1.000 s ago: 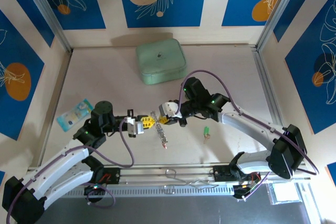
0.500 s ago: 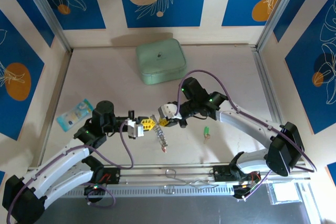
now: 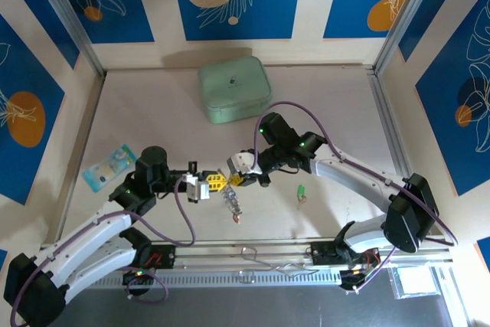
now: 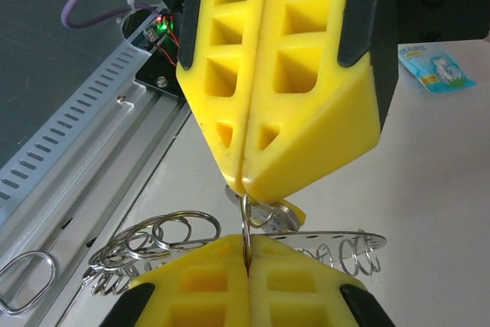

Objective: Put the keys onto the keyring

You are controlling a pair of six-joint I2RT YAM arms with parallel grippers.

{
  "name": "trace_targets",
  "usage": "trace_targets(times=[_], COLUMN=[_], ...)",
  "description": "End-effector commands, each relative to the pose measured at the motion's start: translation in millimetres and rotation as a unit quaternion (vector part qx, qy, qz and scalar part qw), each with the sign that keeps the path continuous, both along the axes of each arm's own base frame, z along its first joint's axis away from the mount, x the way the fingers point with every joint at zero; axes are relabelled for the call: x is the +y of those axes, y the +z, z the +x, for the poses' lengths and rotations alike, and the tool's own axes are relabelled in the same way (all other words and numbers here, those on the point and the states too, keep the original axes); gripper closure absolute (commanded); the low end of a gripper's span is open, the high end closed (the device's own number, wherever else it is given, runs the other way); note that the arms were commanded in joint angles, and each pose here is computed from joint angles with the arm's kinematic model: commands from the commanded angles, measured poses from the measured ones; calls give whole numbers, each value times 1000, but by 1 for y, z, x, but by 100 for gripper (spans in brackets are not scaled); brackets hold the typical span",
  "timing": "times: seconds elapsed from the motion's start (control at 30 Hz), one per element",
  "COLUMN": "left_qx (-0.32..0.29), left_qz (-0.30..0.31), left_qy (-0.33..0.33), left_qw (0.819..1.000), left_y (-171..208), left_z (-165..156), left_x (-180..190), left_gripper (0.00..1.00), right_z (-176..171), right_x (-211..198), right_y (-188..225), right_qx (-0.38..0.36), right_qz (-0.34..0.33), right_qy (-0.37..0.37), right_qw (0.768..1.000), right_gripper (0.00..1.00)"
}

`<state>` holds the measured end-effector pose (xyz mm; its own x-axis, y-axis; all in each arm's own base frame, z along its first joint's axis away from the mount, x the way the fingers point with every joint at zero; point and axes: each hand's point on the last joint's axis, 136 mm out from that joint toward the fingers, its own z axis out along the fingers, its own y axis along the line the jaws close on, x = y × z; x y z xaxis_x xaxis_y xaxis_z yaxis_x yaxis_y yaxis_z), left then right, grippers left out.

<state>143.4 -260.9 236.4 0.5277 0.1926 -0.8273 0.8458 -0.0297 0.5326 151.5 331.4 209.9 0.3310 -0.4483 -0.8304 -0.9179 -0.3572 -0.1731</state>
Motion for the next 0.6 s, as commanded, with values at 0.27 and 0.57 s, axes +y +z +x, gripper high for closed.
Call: trace_targets(times=[0.27, 0.57], left_qx=[57, 86], left_qz=[-14, -12], left_qy=[-73, -73], left_qw=[996, 994], left_y=[6, 3], left_z=[-22, -20], left_x=[-6, -5], left_gripper=[100, 100], right_z=[-3, -5], right_x=[1, -5], right_y=[28, 28], right_qx=[22, 18], right_qz=[50, 51], right_qy=[28, 27], right_qw=[998, 998], right_gripper=[100, 100])
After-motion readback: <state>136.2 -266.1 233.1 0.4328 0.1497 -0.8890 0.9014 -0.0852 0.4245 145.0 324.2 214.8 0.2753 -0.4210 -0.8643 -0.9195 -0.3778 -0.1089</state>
